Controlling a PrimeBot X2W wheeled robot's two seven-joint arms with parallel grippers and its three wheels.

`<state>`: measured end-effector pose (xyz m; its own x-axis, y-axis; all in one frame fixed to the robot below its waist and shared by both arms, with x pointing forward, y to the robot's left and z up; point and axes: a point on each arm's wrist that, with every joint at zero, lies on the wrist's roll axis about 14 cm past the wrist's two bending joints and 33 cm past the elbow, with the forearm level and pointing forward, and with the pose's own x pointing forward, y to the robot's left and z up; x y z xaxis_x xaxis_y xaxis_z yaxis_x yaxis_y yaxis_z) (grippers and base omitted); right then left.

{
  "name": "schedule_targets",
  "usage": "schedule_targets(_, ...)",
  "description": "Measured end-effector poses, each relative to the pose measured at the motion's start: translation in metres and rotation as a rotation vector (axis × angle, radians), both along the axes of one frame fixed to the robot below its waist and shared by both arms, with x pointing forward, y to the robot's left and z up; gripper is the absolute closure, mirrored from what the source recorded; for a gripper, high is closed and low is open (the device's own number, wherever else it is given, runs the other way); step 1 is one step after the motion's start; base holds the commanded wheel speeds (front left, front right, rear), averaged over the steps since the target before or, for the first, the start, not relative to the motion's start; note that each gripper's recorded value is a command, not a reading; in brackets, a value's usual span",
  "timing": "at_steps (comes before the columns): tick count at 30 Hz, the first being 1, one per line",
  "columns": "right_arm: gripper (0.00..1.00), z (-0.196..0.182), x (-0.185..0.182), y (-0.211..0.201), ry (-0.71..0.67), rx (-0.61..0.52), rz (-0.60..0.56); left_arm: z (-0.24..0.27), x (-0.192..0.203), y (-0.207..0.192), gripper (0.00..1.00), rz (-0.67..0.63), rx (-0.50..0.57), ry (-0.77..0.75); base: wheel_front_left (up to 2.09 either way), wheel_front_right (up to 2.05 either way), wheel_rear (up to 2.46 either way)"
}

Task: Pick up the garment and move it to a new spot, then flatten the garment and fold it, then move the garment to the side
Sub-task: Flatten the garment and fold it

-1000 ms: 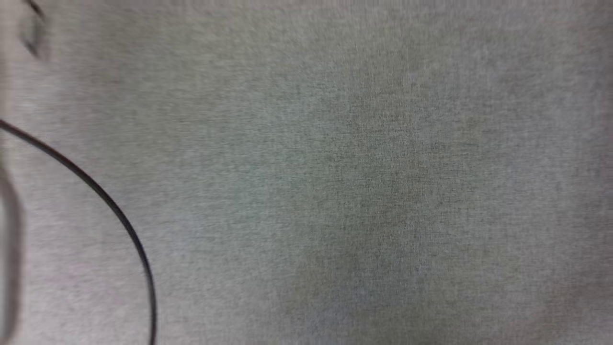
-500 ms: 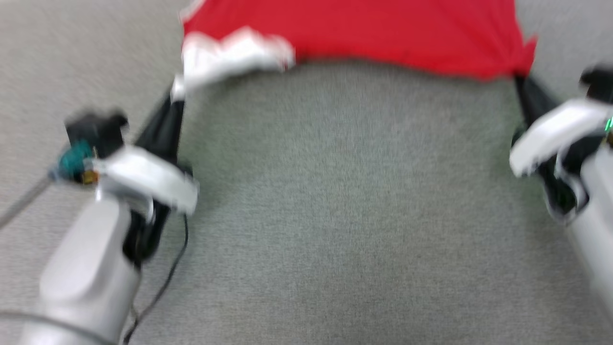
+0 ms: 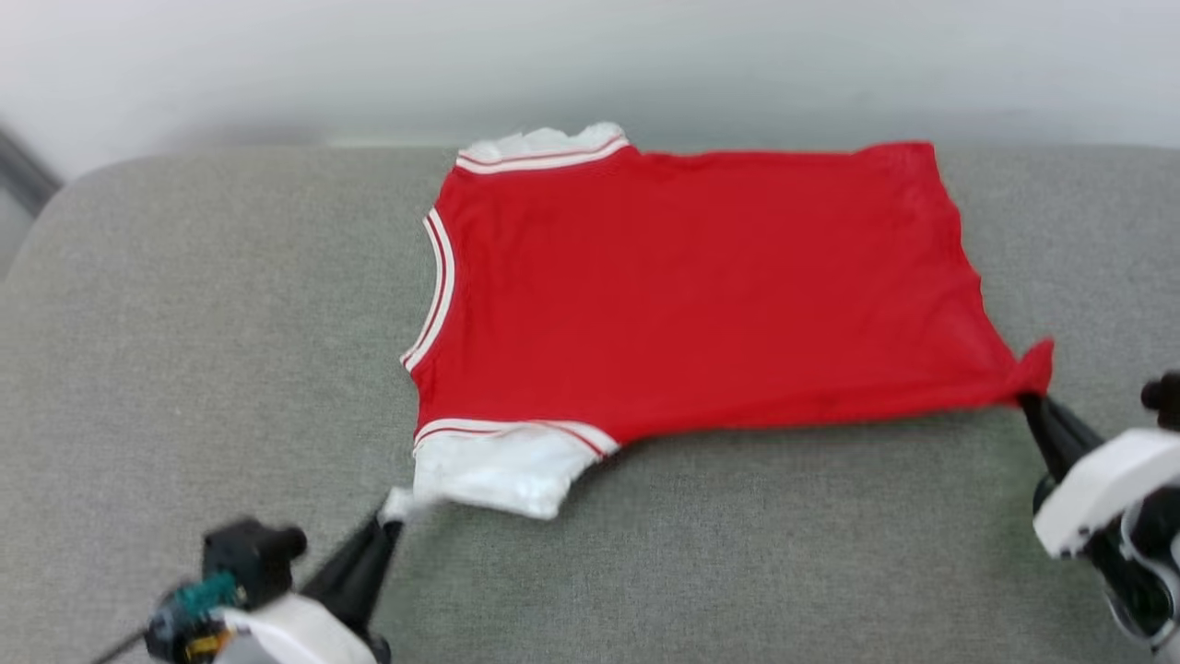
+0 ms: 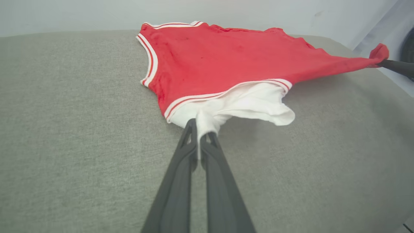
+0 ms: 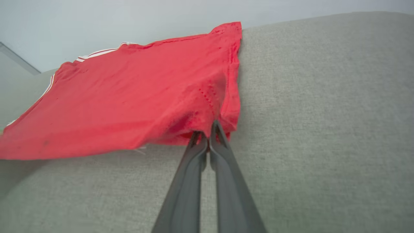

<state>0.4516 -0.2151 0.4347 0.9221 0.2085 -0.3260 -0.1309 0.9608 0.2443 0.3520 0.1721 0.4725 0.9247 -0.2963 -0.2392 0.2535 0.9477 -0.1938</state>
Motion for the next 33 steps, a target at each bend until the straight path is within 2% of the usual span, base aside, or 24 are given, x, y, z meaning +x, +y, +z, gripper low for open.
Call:
schedule_targets(10, 1.0, -0.008, -0.062, -0.015, 0.086, 0.008, 0.015, -0.021, -0.073, -0.029, 1.0, -0.019, -0.087, 0.154, 0.0, 0.0, 0.0)
schedule_targets(15, 1.0, -0.017, -0.087, -0.019, 0.134, 0.049, -0.013, -0.023, -0.084, -0.031, 1.0, -0.027, -0.093, 0.179, 0.0, 0.0, 0.0)
schedule_targets(21, 1.0, -0.009, -0.091, -0.015, 0.129, 0.095, -0.034, -0.007, -0.071, -0.036, 1.0, -0.061, -0.085, 0.104, 0.0, 0.0, 0.0)
schedule_targets(29, 1.0, 0.007, -0.077, -0.011, 0.117, 0.1, -0.028, 0.032, -0.025, -0.037, 1.0, -0.055, -0.099, -0.075, 0.0, 0.0, 0.0)
schedule_targets(33, 1.0, 0.01, -0.062, -0.011, 0.118, 0.075, -0.027, 0.04, -0.001, -0.04, 1.0, -0.07, -0.092, -0.118, 0.0, 0.0, 0.0)
